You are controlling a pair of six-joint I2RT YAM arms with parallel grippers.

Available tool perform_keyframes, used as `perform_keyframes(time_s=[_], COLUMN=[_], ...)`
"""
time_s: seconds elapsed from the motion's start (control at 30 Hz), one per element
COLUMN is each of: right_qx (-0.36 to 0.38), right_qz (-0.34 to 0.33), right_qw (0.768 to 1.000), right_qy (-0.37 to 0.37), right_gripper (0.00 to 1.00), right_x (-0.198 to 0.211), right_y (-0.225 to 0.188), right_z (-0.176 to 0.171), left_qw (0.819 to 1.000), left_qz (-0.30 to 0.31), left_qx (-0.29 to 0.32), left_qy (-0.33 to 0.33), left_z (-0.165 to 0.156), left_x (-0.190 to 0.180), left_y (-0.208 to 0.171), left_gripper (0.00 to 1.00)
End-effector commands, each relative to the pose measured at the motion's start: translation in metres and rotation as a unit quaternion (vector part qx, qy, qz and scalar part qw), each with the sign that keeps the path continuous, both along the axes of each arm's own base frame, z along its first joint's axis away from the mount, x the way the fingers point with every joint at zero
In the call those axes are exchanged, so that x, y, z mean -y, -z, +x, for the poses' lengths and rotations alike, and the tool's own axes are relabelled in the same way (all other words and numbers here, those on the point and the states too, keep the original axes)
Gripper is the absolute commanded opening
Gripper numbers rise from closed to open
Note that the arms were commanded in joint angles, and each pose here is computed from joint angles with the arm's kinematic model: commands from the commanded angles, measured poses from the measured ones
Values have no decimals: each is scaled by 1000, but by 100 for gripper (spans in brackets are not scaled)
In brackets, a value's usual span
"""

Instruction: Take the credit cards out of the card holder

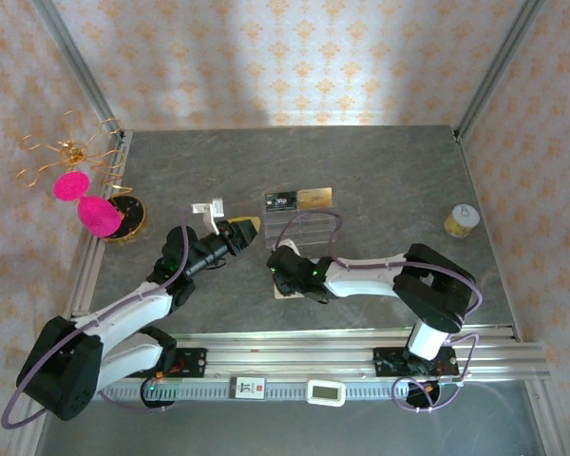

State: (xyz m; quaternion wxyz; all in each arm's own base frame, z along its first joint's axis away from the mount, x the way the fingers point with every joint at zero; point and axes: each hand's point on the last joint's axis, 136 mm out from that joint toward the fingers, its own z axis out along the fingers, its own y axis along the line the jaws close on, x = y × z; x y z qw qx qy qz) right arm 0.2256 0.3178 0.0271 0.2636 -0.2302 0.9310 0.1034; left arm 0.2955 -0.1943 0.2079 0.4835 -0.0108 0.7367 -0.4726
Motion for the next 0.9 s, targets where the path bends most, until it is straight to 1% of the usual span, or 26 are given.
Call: perform_keyframes(time_s=[0.0, 0.07, 0.2, 0.27, 0.33, 0.47, 0.67, 0.7, 0.73, 0.8, 0.83, 0.87], right_qx=[-3, 1, 6, 8, 11, 15, 11, 11, 13, 22, 29, 38], right_qz=[-38, -18, 37, 72, 106, 157, 207, 214, 217, 222, 227, 233], right_qw=[999, 1000, 999, 997, 993, 986, 976, 975, 974, 972, 970, 967], right_qy=[17, 24, 37, 42, 45, 58, 66, 64, 65, 78, 85, 94], right_gripper=[22, 14, 4, 0, 0, 0, 0, 2, 6, 21, 27, 30], right_x=[14, 11, 1, -4, -9, -12, -10, -10, -8, -2, 3, 9], right_y=[15, 11, -1, -8, -17, -30, -38, -39, -41, -46, -51, -57], right_z=[-1, 0, 1, 1, 0, -1, -7, -8, -9, -7, -7, -6], left_qw=[998, 996, 990, 986, 982, 973, 960, 957, 954, 950, 948, 948], left_qz=[27, 39, 73, 82, 93, 117, 149, 155, 161, 171, 170, 166], left_qx=[-57, -76, -123, -140, -158, -185, -218, -222, -228, -234, -235, -232], left_qy=[-24, -17, 8, 27, 43, 75, 96, 100, 106, 120, 128, 137], left_z=[-5, -10, -22, -30, -36, -47, -52, -52, -53, -55, -55, -55], left_x=[-9, -6, 8, 17, 25, 42, 55, 57, 61, 69, 75, 81], left_y=[35, 47, 81, 96, 109, 129, 154, 157, 161, 167, 167, 165], left_gripper=[33, 29, 15, 7, 0, 0, 0, 0, 0, 0, 0, 0])
